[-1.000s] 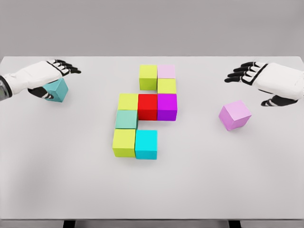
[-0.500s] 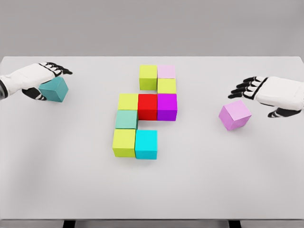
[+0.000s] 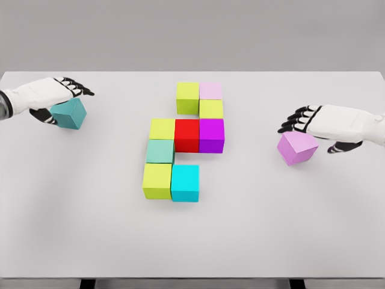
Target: Assemble the squares on the desktop into the number 2
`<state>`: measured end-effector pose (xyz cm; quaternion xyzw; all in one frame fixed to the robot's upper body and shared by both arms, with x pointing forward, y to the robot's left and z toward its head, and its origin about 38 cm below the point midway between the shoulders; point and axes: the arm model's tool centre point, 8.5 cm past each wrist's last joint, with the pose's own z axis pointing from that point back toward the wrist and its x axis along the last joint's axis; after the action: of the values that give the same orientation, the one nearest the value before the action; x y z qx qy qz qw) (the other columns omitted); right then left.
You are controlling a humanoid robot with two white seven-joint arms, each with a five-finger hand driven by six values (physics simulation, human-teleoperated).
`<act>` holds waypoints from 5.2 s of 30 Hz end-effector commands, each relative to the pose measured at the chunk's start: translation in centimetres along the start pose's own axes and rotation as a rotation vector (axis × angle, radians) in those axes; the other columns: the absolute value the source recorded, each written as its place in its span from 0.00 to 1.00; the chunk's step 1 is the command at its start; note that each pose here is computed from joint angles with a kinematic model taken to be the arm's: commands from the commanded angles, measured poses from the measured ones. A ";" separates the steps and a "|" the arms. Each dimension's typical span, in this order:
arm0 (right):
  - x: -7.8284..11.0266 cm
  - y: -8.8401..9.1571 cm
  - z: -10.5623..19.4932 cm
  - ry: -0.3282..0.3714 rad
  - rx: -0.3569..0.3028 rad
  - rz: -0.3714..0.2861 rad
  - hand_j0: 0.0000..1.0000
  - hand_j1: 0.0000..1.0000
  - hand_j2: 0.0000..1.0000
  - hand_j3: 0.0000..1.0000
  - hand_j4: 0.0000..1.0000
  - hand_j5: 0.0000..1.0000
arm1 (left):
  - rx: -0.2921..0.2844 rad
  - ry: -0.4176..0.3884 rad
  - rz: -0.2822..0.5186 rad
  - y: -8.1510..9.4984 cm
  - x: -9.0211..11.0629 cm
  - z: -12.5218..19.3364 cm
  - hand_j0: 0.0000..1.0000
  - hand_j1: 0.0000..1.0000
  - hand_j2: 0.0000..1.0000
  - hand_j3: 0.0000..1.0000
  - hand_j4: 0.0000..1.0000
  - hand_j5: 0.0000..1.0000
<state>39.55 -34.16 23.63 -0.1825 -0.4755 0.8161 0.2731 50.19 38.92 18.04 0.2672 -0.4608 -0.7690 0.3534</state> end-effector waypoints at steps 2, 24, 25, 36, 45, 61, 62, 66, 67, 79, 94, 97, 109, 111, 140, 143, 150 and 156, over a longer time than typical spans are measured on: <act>0.0 0.7 -0.9 -0.007 0.015 -0.016 0.98 0.98 0.98 0.98 0.98 0.98 | -0.020 0.002 -0.002 -0.6 -0.1 0.4 1.00 1.00 1.00 1.00 1.00 1.00; -0.5 1.8 -2.9 0.002 0.047 -0.021 0.98 0.98 0.98 0.98 0.98 0.98 | -0.057 0.011 -0.023 -0.4 -0.3 -0.2 1.00 1.00 1.00 1.00 1.00 1.00; -0.5 1.8 -3.1 0.000 0.045 -0.023 0.98 0.98 0.98 0.98 0.98 0.98 | -0.056 0.011 -0.022 -0.4 -0.3 -0.2 1.00 1.00 1.00 1.00 1.00 1.00; -0.8 2.7 -4.4 -0.004 0.077 -0.041 0.98 0.98 0.98 0.98 0.98 0.98 | -0.059 0.026 -0.018 -0.4 -0.8 0.0 1.00 1.00 1.00 1.00 1.00 1.00; -1.1 3.0 -4.7 0.002 0.088 -0.046 0.98 0.98 0.98 0.98 0.98 0.98 | -0.055 0.018 -0.013 -0.3 -0.3 -0.9 1.00 1.00 1.00 1.00 1.00 1.00; -1.1 3.6 -5.1 0.006 0.106 -0.048 0.97 0.97 0.97 0.97 0.97 0.97 | -0.058 0.015 -0.008 -0.5 -0.1 -1.4 1.00 1.00 1.00 1.00 1.00 1.00; -1.2 3.7 -5.1 0.009 0.109 -0.046 0.96 0.96 0.96 0.96 0.96 0.96 | -0.060 0.014 -0.009 -0.5 -0.1 -1.5 0.97 0.97 0.97 0.97 0.97 0.97; -1.2 3.6 -5.1 0.010 0.108 -0.043 0.94 0.94 0.94 0.94 0.94 0.94 | -0.075 0.016 -0.023 -0.8 -0.1 -1.4 0.83 0.83 0.83 0.83 0.83 0.83; -1.2 3.6 -5.1 0.010 0.108 -0.043 0.94 0.94 0.94 0.94 0.94 0.94 | -0.078 0.015 -0.028 -0.8 -0.1 -1.5 0.79 0.79 0.79 0.79 0.79 0.79; -1.1 3.8 -5.3 0.014 0.126 -0.021 0.85 0.85 0.85 0.85 0.85 0.85 | -0.075 0.017 -0.029 -0.7 -0.1 -1.4 0.70 0.70 0.70 0.70 0.70 0.70; -1.2 3.3 -5.1 0.017 0.119 -0.013 0.78 0.78 0.78 0.78 0.78 0.78 | -0.053 0.015 -0.040 0.6 -0.2 -1.5 0.71 0.71 0.71 0.71 0.71 0.71; -1.2 3.3 -5.1 0.017 0.119 -0.013 0.74 0.74 0.74 0.74 0.74 0.74 | -0.052 0.015 -0.040 0.7 -0.2 -1.5 0.71 0.71 0.71 0.71 0.71 0.71; -1.3 3.1 -4.9 0.017 0.111 -0.018 0.60 0.60 0.60 0.60 0.60 0.60 | -0.029 -0.003 -0.045 1.7 0.5 -2.5 0.71 0.71 0.71 0.71 0.71 0.71; -1.2 3.0 -4.9 0.017 0.106 -0.017 0.60 0.60 0.60 0.60 0.60 0.60 | -0.022 -0.003 -0.047 2.1 0.5 -2.5 0.71 0.71 0.71 0.71 0.71 0.71; 1.1 0.9 -3.2 -0.027 0.096 0.088 0.56 0.56 0.56 0.56 0.56 0.56 | 0.056 -0.066 -0.029 6.5 4.2 -8.6 0.71 0.71 0.71 0.71 0.71 0.71; 1.4 0.7 -3.1 -0.035 0.095 0.100 0.56 0.56 0.56 0.56 0.56 0.56 | 0.063 -0.066 -0.020 6.8 4.4 -9.0 0.71 0.71 0.71 0.71 0.71 0.71; 3.1 0.7 -2.9 -0.072 0.099 0.132 0.55 0.55 0.55 0.55 0.55 0.55 | 0.076 -0.082 -0.012 7.9 5.4 -10.3 0.71 0.71 0.71 0.71 0.71 0.71; 3.6 0.4 -2.8 -0.082 0.097 0.146 0.55 0.55 0.55 0.55 0.55 0.55 | 0.087 -0.107 -0.008 8.7 6.7 -11.3 0.71 0.71 0.71 0.71 0.71 0.71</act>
<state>38.32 -30.36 21.56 -0.1688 -0.4304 0.8626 0.2055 56.95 25.70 20.27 0.2468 -0.5035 -0.7662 0.3140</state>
